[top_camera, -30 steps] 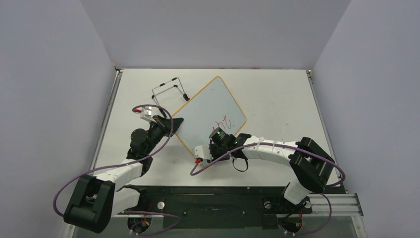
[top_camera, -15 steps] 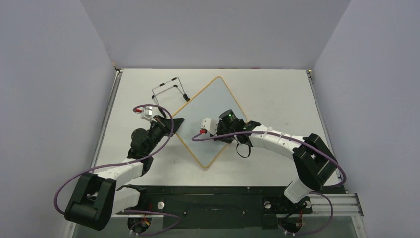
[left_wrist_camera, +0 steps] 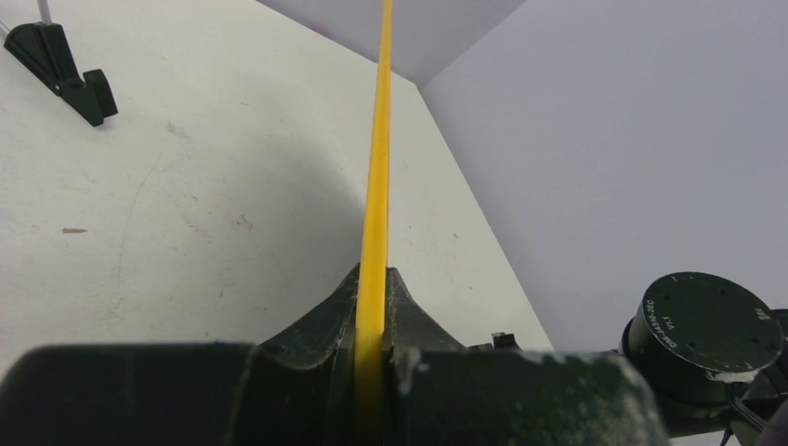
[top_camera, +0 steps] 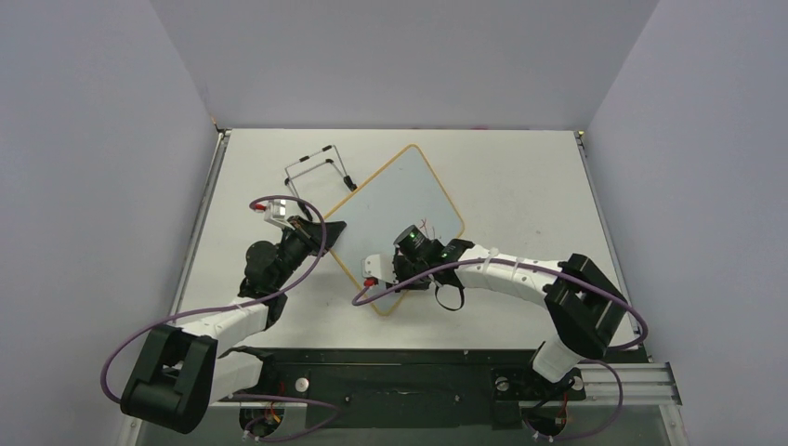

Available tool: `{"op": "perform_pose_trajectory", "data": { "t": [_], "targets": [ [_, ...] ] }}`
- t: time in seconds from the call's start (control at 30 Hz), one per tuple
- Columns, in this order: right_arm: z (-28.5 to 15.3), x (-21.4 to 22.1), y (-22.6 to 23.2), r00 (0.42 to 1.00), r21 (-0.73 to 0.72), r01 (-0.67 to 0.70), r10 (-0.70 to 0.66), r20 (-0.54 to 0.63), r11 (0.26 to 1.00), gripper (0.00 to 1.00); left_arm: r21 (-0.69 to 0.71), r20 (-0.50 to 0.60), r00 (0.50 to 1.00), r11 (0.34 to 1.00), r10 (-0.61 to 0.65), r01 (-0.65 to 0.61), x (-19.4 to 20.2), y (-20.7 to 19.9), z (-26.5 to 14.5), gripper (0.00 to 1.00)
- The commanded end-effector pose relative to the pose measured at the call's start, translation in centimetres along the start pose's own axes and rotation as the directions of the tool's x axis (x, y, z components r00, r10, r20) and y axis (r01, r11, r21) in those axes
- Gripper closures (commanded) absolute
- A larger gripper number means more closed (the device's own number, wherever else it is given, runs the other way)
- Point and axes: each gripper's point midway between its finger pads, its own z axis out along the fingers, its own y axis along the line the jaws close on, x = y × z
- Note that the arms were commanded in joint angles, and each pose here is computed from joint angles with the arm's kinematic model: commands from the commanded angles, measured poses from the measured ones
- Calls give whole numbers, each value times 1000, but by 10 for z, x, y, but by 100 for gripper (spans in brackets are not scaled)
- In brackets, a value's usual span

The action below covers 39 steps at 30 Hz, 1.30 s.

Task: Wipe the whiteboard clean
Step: Erase the whiteboard at the center of the board.

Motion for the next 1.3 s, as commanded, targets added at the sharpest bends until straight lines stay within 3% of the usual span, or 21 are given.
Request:
{"op": "perform_pose_trajectory", "data": {
  "t": [0.0,0.3,0.47,0.63,0.83,0.93,1.07,1.17,1.27],
  "targets": [
    [-19,-42,-43,994,175,-59,42,98,983,100,184,99,995,983,7,-25,-32,-54,-1,100],
    [-22,0,-76,985,278,-173,163,60,945,100,190,96,995,981,7,-25,-32,-56,1,100],
    [-5,20,-37,997,109,-69,71,-23,992,100,192,100,995,981,14,-33,-34,-59,0,100],
    [0,-7,-10,999,33,18,-19,30,999,100,194,100,995,980,17,-36,-35,-60,0,100],
    [-19,-39,-49,989,185,-105,83,122,977,100,196,97,995,980,16,-35,-34,-60,-1,100],
    [-31,-31,-80,970,284,-220,180,162,933,100,194,95,995,980,13,-31,-33,-59,-1,100],
    [-32,-9,-94,963,335,-267,232,141,904,100,197,96,995,980,11,-29,-32,-59,-1,100],
    [-24,2,-84,972,298,-232,213,95,926,100,199,93,996,980,9,-28,-31,-60,0,100],
    [-10,4,-54,988,153,-153,148,43,976,100,201,91,996,979,11,-29,-31,-61,0,100]
  ]
}}
